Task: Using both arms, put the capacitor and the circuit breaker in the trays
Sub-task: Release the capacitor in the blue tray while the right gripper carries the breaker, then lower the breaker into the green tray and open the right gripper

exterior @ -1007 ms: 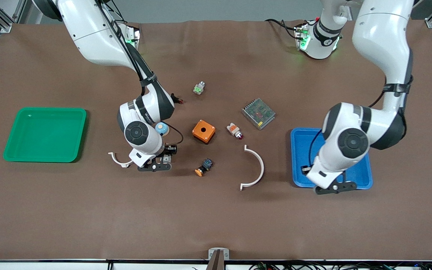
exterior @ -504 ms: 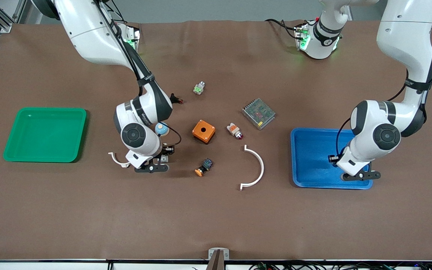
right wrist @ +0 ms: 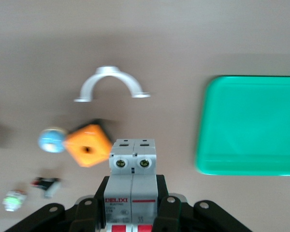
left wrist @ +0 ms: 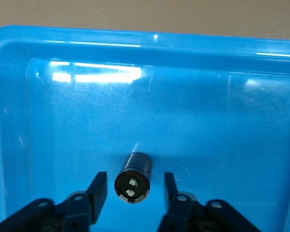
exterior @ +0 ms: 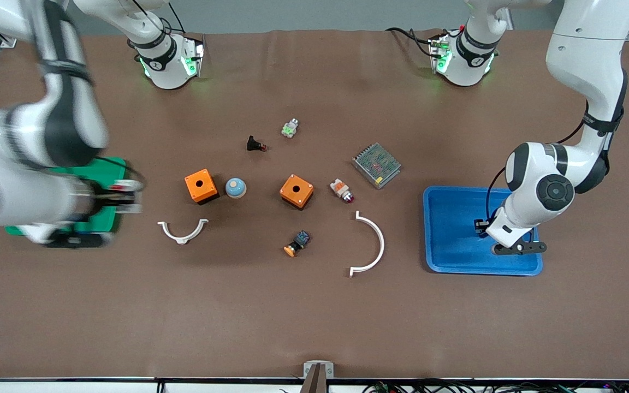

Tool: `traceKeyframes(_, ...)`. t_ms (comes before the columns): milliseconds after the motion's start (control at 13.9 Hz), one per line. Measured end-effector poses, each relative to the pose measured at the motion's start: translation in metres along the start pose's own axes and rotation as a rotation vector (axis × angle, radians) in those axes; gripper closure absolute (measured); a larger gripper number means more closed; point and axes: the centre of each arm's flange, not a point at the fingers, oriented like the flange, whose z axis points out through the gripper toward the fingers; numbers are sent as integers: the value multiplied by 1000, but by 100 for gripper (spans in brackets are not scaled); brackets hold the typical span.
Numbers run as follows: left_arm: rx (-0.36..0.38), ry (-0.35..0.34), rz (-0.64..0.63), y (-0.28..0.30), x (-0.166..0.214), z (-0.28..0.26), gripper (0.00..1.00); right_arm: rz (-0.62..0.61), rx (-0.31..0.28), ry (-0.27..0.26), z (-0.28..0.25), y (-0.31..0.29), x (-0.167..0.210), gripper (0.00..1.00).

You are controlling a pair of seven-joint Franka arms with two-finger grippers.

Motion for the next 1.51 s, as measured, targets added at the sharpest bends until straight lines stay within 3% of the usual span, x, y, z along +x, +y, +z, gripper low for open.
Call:
traceKeyframes(288, -9, 88, -14, -6, 18, -45, 0, 41, 35, -23, 25, 171, -13, 60)
traceKeyframes(432, -9, 147, -26, -11, 34, -96, 0, 45, 25, -9, 48, 220, -15, 60)
traceKeyframes(791, 16, 177, -25, -28, 52, -249, 0, 37, 2, 65, 134, 260, -2, 60)
traceKeyframes(1151, 37, 175, 50, -48, 15, -348, 0, -2, -6, 91, 196, 282, 10, 60)
traceKeyframes(1511, 13, 127, 91, -75, -32, -402, 0, 11, -1, 94, 228, 299, 10, 60)
